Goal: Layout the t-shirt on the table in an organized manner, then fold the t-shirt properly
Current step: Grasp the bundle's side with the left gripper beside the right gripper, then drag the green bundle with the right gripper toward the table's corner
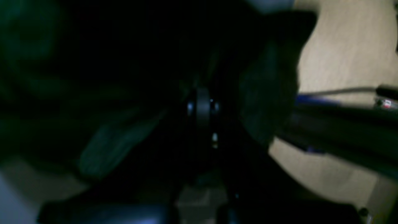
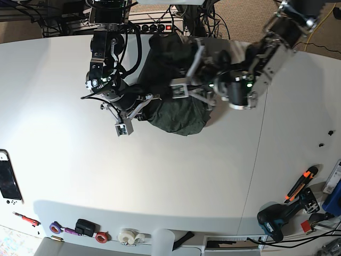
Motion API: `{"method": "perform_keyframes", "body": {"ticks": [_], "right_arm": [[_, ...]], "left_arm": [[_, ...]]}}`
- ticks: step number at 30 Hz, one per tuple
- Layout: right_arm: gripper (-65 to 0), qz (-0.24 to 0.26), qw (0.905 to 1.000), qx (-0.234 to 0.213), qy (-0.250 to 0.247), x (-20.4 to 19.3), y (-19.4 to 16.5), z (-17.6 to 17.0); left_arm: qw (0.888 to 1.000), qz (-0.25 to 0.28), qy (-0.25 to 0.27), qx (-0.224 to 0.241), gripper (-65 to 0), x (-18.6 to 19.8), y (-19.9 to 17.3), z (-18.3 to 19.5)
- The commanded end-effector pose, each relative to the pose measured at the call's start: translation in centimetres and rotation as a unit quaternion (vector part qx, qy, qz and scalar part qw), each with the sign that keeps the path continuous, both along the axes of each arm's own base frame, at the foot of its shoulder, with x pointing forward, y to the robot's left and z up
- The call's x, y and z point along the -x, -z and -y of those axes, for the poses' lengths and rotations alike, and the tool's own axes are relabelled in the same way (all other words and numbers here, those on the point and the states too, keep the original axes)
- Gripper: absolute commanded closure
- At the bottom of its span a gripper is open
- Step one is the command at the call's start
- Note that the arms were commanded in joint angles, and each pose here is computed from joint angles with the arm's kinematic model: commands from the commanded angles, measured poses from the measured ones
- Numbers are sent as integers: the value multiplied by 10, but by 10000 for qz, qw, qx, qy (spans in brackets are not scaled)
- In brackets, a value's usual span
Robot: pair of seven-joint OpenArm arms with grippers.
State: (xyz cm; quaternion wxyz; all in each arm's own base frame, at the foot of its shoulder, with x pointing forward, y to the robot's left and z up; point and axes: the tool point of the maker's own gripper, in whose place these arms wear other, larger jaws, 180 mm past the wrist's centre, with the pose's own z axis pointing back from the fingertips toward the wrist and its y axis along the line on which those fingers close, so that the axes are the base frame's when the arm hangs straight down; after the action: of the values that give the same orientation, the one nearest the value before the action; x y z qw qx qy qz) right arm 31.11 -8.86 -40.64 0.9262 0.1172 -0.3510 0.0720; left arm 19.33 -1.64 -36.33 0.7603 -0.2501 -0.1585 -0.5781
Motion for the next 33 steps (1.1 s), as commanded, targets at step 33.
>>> {"method": "perform_keyframes", "body": {"ticks": [33], "right_arm": [[0,1501,9761,-555,-1468,-19,-132,-62]], "left_arm": [[9751,1499,-1515,608,0,-74,-92,-84]]}}
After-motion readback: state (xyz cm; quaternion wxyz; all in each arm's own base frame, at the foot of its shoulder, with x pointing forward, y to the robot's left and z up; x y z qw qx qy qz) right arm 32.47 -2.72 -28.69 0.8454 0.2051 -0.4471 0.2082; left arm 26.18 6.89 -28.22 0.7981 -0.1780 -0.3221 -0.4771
